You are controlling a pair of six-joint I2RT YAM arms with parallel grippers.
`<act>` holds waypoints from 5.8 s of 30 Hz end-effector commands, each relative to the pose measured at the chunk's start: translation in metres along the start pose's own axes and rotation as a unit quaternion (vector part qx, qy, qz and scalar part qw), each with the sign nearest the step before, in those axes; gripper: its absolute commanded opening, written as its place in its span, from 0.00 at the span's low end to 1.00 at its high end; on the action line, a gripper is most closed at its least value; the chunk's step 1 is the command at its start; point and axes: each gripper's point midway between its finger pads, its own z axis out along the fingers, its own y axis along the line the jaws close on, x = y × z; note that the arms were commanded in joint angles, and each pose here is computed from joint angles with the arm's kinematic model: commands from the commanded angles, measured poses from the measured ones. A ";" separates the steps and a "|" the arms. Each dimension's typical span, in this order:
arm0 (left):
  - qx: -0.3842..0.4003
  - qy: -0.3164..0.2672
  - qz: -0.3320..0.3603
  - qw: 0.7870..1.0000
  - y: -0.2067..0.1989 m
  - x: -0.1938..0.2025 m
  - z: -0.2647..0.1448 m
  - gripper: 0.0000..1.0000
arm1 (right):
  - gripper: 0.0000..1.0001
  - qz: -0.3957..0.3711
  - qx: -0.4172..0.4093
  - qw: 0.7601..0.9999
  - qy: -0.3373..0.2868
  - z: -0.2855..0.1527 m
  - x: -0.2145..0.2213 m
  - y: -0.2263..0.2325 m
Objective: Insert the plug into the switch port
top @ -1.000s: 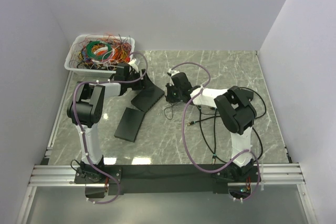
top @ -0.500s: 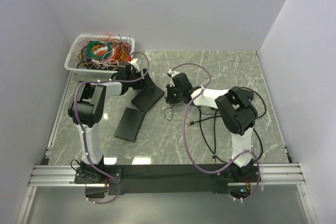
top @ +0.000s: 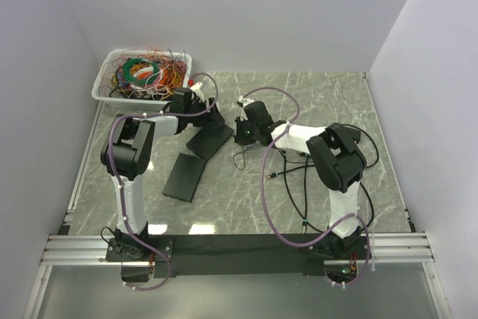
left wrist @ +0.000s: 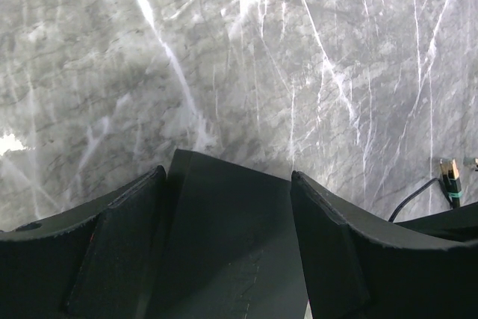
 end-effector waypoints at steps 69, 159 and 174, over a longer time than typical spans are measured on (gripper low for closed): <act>0.080 0.148 0.049 0.985 -0.054 0.117 0.028 0.67 | 0.00 0.002 0.042 0.997 -0.066 0.000 -0.042 -0.010; 0.003 0.130 0.090 0.987 -0.058 0.082 0.032 0.76 | 0.66 -0.039 0.027 0.986 -0.157 -0.153 -0.088 0.020; -0.093 -0.039 0.033 0.994 -0.074 0.006 -0.066 0.94 | 0.76 0.075 0.151 0.975 -0.143 -0.202 0.028 -0.050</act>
